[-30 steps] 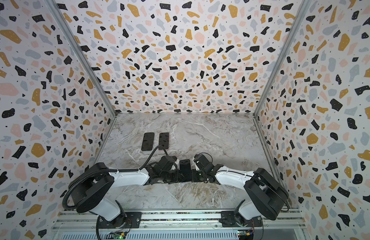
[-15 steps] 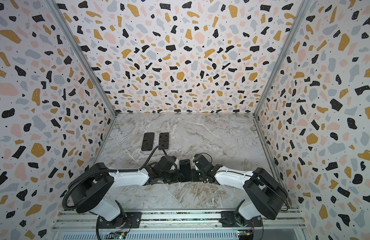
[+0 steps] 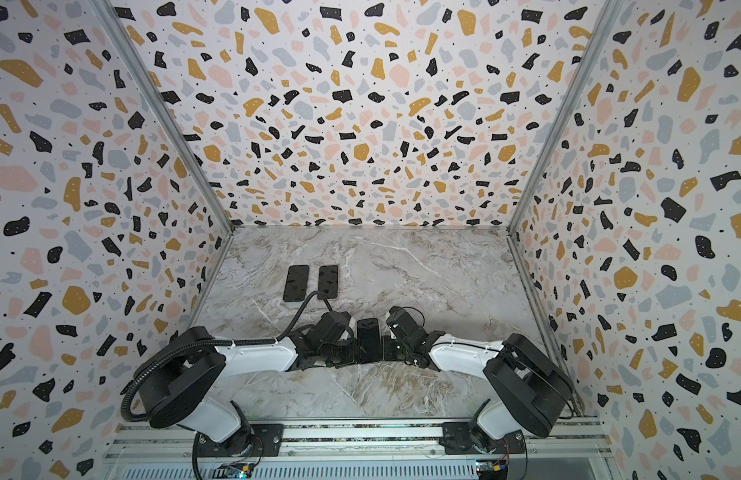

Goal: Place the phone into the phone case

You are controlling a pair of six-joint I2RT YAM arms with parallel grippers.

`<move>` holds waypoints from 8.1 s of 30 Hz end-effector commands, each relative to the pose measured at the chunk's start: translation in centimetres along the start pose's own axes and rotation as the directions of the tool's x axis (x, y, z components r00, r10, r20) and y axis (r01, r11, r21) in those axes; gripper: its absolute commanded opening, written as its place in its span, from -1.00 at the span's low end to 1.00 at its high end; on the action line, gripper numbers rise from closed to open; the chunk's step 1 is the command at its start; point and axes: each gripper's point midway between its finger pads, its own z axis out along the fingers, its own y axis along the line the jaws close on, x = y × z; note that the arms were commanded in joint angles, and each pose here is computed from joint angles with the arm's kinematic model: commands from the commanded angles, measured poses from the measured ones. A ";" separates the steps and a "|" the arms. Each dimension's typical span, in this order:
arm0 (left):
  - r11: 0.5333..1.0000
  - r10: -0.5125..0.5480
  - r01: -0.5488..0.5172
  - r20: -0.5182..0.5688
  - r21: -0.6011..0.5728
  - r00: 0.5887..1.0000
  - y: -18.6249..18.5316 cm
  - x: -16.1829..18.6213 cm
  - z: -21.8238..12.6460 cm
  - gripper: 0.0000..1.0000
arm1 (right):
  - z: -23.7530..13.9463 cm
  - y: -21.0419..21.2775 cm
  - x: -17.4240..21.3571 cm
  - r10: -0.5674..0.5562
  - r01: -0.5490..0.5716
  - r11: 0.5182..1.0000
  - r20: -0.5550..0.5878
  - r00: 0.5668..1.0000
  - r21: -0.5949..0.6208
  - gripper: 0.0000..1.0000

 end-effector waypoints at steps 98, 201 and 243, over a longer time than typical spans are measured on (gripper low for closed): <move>0.998 -0.020 0.014 -0.082 -0.066 0.996 4.5 3.6 0.9 -0.26 | -0.7 -0.1 3.9 -0.041 0.045 0.999 -0.252 0.967 0.010 -0.84; 0.862 0.173 -0.148 0.008 -0.486 0.985 -1.8 -3.5 0.5 1.00 | -8.9 -5.9 -4.9 -0.082 0.074 0.996 0.169 0.982 0.054 0.65; 0.750 0.187 -0.039 0.155 -0.661 0.970 3.3 -24.6 1.2 0.19 | -7.8 -6.5 -5.5 -0.033 0.030 0.999 0.142 0.989 0.024 0.66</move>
